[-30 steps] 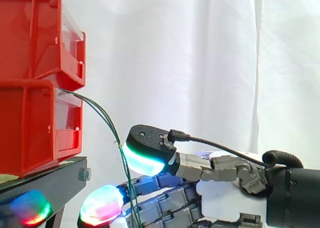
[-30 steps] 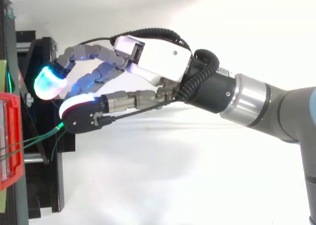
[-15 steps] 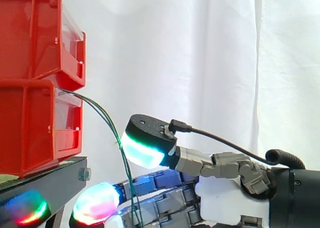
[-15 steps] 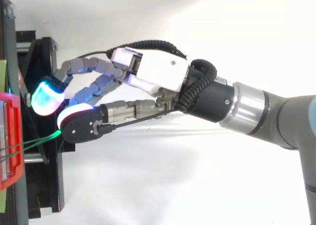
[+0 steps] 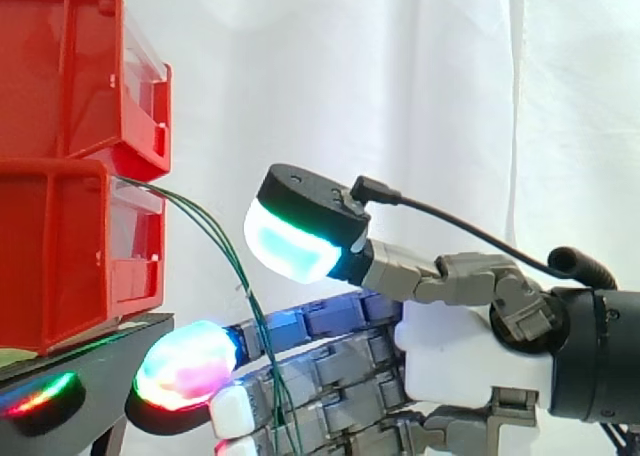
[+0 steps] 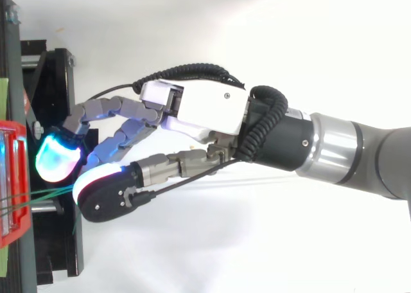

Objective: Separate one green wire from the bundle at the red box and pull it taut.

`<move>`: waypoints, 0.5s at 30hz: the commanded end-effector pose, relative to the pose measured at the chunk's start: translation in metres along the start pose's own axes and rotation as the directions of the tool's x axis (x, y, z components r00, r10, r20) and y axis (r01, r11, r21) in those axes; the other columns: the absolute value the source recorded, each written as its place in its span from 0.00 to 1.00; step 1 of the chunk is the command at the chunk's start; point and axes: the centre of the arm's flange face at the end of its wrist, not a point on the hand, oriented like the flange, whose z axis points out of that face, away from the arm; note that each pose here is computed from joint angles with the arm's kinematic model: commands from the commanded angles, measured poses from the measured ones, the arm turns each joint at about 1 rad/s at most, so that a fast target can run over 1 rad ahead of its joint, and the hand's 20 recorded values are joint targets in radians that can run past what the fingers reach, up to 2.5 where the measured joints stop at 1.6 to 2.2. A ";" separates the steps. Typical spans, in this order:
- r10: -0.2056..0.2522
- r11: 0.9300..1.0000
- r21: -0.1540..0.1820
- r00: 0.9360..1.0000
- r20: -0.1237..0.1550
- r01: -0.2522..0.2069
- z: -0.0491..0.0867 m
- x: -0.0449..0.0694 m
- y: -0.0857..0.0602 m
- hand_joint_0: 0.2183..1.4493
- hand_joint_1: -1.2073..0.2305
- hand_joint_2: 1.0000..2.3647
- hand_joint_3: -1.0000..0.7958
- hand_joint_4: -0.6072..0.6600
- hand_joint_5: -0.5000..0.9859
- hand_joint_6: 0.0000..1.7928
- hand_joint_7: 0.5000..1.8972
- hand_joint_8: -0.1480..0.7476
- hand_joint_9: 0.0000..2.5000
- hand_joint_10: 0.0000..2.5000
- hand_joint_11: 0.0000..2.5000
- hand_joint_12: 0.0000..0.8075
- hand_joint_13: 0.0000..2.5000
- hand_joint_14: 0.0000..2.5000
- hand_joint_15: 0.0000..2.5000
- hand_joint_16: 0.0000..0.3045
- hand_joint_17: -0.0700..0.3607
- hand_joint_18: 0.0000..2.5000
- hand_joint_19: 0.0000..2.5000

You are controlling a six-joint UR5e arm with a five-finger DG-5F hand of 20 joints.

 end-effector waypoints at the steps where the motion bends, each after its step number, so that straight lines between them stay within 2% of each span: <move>1: -0.017 0.999 0.028 1.000 -0.009 0.018 -0.006 0.002 0.010 0.24 0.49 0.00 0.28 0.76 0.23 0.28 0.29 0.56 0.37 0.01 0.21 0.50 0.38 0.01 0.20 0.20 0.48 0.31 0.16; 4: -0.021 0.999 0.036 1.000 -0.013 0.021 -0.007 0.004 0.011 0.24 0.45 0.00 0.28 0.76 0.24 0.28 0.33 0.56 0.38 0.01 0.22 0.49 0.38 0.01 0.20 0.20 0.48 0.32 0.16; 6: -0.022 0.999 0.040 1.000 -0.015 0.023 -0.008 0.006 0.011 0.25 0.41 0.00 0.29 0.73 0.25 0.28 0.42 0.55 0.38 0.01 0.22 0.49 0.38 0.01 0.20 0.20 0.48 0.31 0.17; 11: -0.022 0.999 0.040 1.000 -0.020 0.023 -0.009 0.010 0.011 0.27 0.38 0.00 0.31 0.69 0.25 0.28 0.49 0.55 0.38 0.01 0.23 0.47 0.38 0.01 0.20 0.19 0.47 0.31 0.17; 15: -0.024 0.999 0.045 0.999 -0.025 0.025 -0.011 0.013 0.018 0.28 0.38 0.01 0.32 0.67 0.26 0.28 0.54 0.54 0.38 0.01 0.23 0.47 0.38 0.01 0.20 0.19 0.46 0.31 0.17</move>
